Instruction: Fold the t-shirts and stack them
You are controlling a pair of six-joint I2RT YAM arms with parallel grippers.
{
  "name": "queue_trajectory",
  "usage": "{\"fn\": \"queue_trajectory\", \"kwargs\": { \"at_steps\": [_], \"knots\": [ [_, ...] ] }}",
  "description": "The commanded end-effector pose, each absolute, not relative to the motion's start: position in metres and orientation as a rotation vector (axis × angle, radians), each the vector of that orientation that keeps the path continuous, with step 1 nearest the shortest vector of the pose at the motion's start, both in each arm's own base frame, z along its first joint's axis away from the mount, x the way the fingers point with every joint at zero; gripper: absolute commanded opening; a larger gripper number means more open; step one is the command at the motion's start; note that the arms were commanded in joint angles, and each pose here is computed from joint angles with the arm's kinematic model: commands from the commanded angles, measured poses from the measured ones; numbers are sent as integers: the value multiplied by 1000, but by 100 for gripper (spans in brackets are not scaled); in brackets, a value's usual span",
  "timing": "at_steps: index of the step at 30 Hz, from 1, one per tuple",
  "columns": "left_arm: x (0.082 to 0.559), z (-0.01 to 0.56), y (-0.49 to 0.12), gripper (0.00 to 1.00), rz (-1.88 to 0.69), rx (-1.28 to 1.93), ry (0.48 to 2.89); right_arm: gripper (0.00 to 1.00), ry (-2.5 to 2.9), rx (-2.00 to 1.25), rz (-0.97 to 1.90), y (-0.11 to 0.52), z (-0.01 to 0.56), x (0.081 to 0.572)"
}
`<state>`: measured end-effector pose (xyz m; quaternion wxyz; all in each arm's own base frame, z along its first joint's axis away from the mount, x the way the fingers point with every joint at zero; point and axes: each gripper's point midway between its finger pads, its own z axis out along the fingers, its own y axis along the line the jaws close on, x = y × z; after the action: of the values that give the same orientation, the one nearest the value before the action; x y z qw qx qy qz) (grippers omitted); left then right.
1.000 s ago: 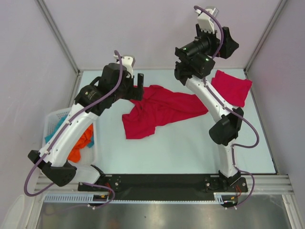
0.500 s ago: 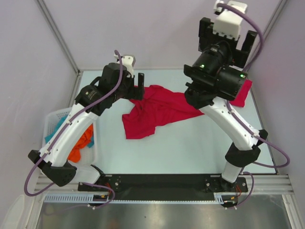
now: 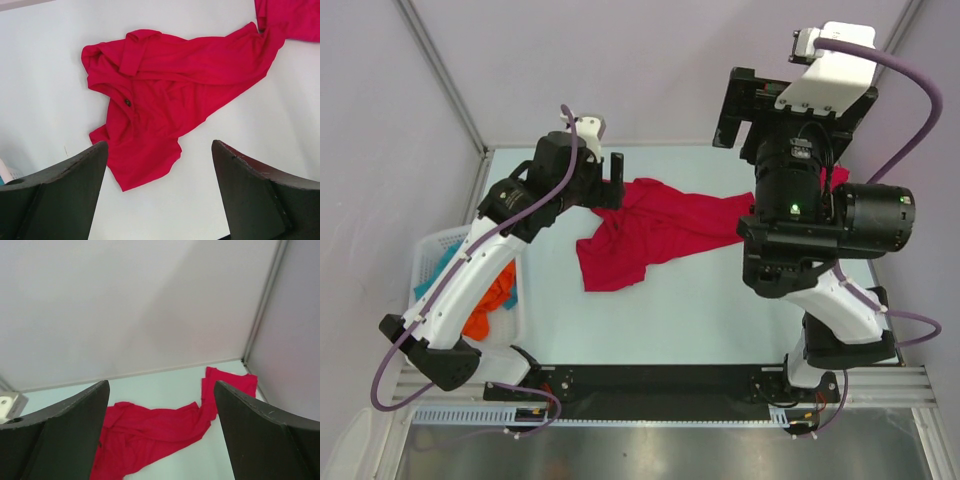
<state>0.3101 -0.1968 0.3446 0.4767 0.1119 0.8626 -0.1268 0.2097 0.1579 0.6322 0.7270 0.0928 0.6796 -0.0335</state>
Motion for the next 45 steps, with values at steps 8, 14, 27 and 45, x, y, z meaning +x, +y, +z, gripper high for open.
{"fn": "queue_trajectory", "kwargs": {
  "at_steps": [8,14,27,45],
  "knots": [
    [316,350,-205,89,-365,264,2078,86,1703,157,125,127,616,169],
    [314,352,-205,89,-368,265,2071,83,1763,79,192,116,600,154],
    [311,353,-196,90,-337,247,2068,75,1786,-14,385,109,594,139],
    [317,347,-194,90,-317,247,2079,75,1838,-52,765,90,581,138]
  ]
}}
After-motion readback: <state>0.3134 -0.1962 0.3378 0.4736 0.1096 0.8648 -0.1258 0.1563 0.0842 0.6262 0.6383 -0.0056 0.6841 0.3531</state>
